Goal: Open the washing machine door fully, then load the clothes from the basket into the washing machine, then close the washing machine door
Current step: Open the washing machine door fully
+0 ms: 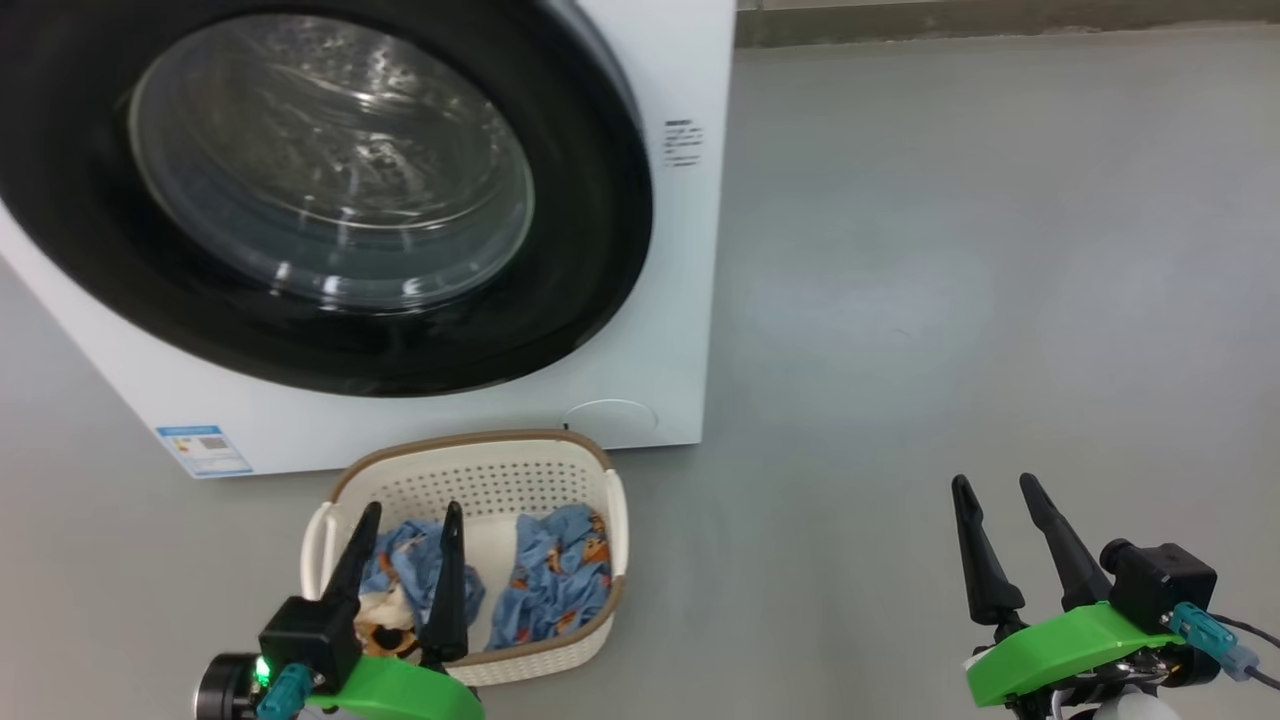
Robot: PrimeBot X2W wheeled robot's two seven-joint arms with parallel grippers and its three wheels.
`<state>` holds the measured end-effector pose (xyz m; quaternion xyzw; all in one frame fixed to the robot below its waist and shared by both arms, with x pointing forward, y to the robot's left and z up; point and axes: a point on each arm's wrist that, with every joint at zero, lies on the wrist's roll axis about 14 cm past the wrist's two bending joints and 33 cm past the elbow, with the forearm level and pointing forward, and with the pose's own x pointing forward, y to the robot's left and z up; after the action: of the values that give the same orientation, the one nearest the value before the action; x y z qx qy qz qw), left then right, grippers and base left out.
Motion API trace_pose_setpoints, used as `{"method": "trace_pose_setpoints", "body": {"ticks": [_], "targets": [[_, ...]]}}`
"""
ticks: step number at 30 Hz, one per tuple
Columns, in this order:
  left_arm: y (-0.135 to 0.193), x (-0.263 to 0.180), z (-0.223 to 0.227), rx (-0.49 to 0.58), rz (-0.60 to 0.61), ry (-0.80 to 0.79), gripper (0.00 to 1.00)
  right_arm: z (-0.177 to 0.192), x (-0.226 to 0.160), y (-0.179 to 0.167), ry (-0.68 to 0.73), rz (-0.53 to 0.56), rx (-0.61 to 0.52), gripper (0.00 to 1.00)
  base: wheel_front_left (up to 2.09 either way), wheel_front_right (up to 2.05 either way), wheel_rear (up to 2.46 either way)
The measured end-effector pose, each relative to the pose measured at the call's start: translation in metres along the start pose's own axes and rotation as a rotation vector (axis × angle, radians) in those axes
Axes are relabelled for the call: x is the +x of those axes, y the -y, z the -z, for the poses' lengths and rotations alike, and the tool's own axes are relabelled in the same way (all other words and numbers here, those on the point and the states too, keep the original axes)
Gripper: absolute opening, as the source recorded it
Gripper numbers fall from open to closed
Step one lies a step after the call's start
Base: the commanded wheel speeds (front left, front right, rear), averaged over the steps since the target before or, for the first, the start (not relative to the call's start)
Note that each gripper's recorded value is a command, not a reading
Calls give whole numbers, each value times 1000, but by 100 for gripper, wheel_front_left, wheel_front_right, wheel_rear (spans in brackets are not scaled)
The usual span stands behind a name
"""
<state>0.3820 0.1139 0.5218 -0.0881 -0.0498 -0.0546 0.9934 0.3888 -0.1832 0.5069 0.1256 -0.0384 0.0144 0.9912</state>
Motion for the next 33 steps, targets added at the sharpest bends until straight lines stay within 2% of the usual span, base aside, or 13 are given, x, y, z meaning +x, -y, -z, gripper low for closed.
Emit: {"method": "trace_pose_setpoints", "body": {"ticks": [9,33], "targets": [[2,0,-1,0,9,4,100,-4,2,-1,10,-4,-1,100,44,43,-87],[0,-1,-2,9,-4,7,100,-3,3,-8,9,-25,0,100,0,0,0]]}}
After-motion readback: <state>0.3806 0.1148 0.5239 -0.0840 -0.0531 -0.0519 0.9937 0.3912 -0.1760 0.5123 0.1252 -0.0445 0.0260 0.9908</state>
